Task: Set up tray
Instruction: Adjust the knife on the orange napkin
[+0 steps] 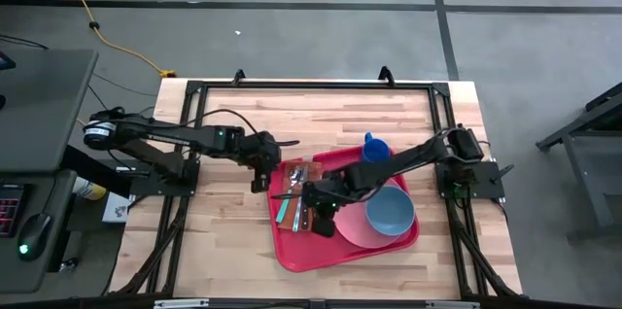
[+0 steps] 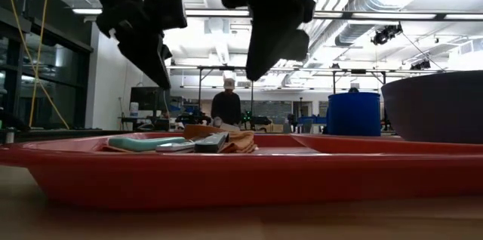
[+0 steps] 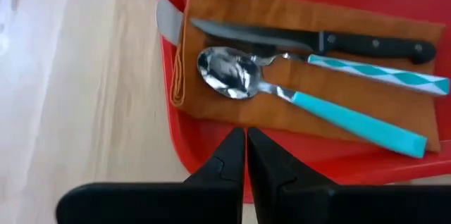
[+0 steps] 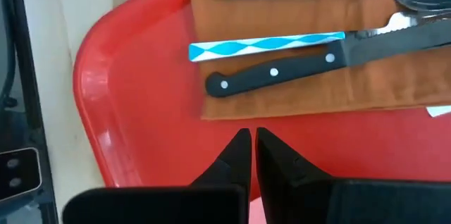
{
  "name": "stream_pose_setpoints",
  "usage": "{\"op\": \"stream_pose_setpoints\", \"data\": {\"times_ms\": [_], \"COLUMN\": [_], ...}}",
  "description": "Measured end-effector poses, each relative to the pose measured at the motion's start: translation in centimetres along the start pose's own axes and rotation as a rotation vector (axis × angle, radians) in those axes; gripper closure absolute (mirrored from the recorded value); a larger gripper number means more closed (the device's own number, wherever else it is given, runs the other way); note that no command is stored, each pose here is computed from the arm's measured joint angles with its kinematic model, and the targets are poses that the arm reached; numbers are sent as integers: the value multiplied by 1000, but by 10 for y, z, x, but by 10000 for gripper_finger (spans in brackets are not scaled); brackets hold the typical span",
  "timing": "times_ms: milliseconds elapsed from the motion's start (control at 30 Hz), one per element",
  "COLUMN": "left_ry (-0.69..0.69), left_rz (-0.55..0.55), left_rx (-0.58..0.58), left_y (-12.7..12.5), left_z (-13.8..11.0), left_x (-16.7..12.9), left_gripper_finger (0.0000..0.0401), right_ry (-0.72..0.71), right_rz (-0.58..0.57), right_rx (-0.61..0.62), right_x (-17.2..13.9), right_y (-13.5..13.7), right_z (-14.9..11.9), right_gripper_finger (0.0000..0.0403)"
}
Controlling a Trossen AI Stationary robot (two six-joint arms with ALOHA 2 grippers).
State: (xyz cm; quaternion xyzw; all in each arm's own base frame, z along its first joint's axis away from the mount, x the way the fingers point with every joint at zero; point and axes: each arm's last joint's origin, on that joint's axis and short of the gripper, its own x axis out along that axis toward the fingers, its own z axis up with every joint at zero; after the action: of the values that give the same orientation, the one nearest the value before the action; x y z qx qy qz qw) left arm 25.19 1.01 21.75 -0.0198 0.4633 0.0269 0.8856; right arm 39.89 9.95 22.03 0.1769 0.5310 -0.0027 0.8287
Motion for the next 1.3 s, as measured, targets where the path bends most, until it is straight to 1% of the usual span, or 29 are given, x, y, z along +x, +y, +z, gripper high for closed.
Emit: {"op": "stream_pose_setpoints", "data": {"times_ms": [67, 300, 400, 467, 600, 667, 833, 1100, 1300], "left_ry": [4, -72, -81, -84, -86, -91, -114, -128, -129], "left_rz": [0, -3, -12, -16, -19, -19, -20, -10, -8], "left_rx": [-3, -4, -9, -11, -11, -11, -11, -12, -12], "left_y": [0, 0, -1, -1, -1, -1, -1, -1, 0], "left_z": [-1, 7, 8, 8, 8, 9, 11, 12, 13], "left_x": [2, 1, 1, 1, 1, 1, 1, 1, 1], "left_gripper_finger": [357, 357, 357, 357, 357, 357, 357, 357, 357], "right_ry": [-1, 45, 36, 17, 14, 27, 22, 13, 27], "right_rz": [6, -12, -8, 14, 37, 30, 56, 63, 80], "right_rx": [-3, -7, -20, -24, -29, -27, -30, -32, -6], "right_x": [6, 34, 38, 41, 48, 53, 56, 59, 68], "right_y": [1, 0, 2, 3, 4, 3, 4, 4, -1], "right_z": [0, -5, -5, -3, -2, -4, -3, -3, -12], "right_gripper_finger": [402, 402, 402, 402, 402, 402, 403, 403, 403]}}
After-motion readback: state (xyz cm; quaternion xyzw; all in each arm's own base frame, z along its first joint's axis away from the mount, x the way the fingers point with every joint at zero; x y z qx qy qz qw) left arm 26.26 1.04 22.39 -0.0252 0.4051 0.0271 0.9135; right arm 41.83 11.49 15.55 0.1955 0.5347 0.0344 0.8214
